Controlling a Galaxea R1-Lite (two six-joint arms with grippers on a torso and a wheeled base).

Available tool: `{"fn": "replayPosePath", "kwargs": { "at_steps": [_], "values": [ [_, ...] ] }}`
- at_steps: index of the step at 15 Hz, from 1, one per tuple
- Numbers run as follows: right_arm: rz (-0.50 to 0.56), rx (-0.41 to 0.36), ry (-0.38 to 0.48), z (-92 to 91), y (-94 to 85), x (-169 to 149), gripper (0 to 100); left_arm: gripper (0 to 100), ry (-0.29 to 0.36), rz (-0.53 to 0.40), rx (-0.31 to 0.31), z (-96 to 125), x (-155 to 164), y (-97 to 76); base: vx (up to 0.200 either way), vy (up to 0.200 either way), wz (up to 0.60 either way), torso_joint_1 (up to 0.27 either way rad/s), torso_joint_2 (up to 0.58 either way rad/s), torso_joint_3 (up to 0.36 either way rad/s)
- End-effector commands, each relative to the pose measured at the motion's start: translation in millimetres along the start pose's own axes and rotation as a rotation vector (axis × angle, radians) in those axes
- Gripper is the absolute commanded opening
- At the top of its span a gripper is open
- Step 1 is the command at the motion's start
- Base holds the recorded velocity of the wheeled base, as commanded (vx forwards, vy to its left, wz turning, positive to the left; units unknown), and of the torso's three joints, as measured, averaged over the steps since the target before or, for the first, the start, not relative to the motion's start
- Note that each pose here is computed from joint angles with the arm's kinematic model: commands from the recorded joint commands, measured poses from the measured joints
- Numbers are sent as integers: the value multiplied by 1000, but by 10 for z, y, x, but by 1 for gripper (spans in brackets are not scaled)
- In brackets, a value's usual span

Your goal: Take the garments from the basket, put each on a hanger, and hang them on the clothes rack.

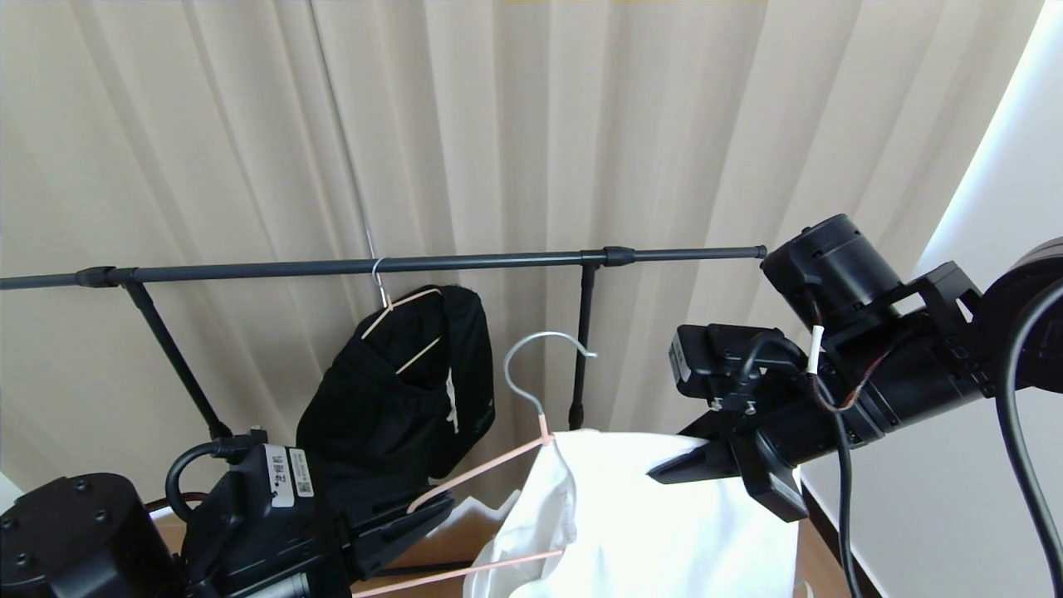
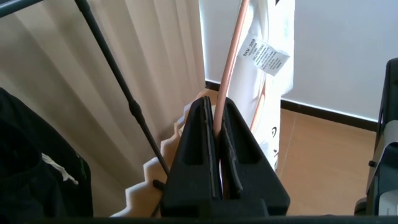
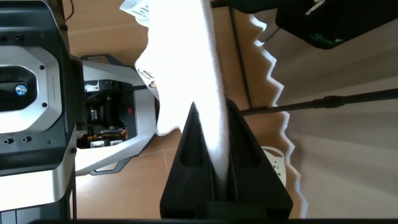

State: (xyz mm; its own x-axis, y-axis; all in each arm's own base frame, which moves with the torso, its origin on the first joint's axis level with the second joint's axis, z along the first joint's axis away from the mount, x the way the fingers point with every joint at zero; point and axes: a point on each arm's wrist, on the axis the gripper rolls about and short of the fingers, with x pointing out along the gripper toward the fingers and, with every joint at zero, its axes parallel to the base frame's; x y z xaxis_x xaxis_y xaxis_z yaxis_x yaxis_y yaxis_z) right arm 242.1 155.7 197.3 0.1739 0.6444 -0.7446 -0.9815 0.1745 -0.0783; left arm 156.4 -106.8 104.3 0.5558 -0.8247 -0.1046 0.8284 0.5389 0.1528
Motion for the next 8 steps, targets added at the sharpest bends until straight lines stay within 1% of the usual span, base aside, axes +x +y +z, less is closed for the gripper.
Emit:
{"fn": "replayPosePath", "kwargs": {
  "at_steps": [1, 7, 8],
  "values": [
    [-5, -4, -4, 6, 16, -30, 0, 0, 3, 2, -2, -6, 3, 3, 0, 0, 0, 0, 0, 0],
    [-3, -5, -3, 5, 17, -21, 0, 0, 2, 4, -2, -4, 0, 5, 0, 0, 0, 0, 0, 0],
    [-2, -4, -2, 3, 18, -21, 0, 100, 4, 7, -3, -7, 1, 8, 0, 0, 0, 0, 0, 0]
  ]
}}
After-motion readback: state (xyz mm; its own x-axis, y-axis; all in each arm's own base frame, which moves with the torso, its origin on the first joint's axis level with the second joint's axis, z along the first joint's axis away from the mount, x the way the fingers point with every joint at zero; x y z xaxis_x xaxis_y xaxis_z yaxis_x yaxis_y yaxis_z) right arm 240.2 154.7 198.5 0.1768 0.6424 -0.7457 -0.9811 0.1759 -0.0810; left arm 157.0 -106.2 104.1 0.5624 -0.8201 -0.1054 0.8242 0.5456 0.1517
